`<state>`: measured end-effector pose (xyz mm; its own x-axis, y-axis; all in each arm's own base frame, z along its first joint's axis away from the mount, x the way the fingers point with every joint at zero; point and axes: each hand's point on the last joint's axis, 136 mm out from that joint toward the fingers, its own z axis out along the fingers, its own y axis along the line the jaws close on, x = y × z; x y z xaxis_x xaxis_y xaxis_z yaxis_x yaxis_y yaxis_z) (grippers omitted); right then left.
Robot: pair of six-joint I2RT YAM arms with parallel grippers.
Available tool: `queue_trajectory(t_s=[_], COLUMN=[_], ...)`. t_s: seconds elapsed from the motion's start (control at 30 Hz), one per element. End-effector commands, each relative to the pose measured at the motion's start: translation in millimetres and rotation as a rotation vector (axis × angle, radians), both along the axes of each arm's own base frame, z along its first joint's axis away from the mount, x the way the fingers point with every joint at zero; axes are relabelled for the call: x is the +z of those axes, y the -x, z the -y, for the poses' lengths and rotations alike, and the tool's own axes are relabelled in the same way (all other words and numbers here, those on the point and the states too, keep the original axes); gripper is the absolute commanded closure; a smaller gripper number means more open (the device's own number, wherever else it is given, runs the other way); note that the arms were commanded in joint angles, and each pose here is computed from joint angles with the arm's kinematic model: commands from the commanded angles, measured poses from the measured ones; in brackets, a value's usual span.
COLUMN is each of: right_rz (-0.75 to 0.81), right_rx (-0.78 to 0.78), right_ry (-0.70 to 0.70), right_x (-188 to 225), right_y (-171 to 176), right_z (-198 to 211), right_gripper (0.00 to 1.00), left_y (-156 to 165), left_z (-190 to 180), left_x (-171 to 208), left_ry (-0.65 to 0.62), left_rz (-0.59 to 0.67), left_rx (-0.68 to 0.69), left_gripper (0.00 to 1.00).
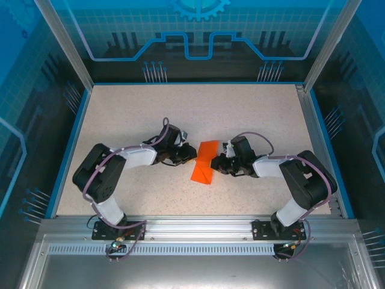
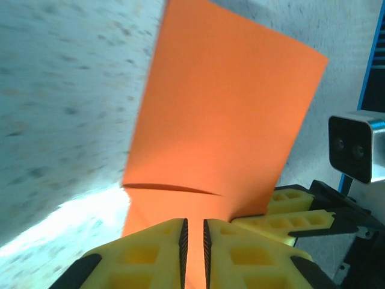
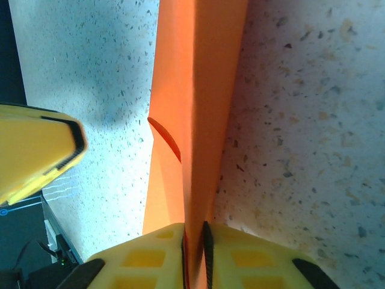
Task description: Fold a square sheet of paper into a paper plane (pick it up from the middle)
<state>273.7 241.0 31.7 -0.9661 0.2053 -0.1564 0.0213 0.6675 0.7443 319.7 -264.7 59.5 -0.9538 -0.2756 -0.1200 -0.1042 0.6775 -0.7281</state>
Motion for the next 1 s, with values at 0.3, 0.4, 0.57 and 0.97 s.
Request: queue_trajectory(t_s=[0.3,0.4,0.57,0.97], right_rz=[0.167,0.211,0.204,0.109], right_rx=[0.141,0.15,0.052,0.059], right_ry=[0.282,0.486,0.856,1.354], right_x=[76,102,134,130], right_y=[-1,1,6,7], right_z=[25,48,110,116], right_gripper=[0.94,0.93,0.93,0.95], left_y=[5,8,14,34], left_z=[-79,-95,-120,-178], left_x=[44,54,58,47], left_ry=[-0.193,-0.228,-0.29,-0.432], left_rz=[0.182,0.219,0.245,0.224], left_rx=[0.228,0.285,0.37,0.59], left_gripper=[0.78,0.76,0.74,0.73])
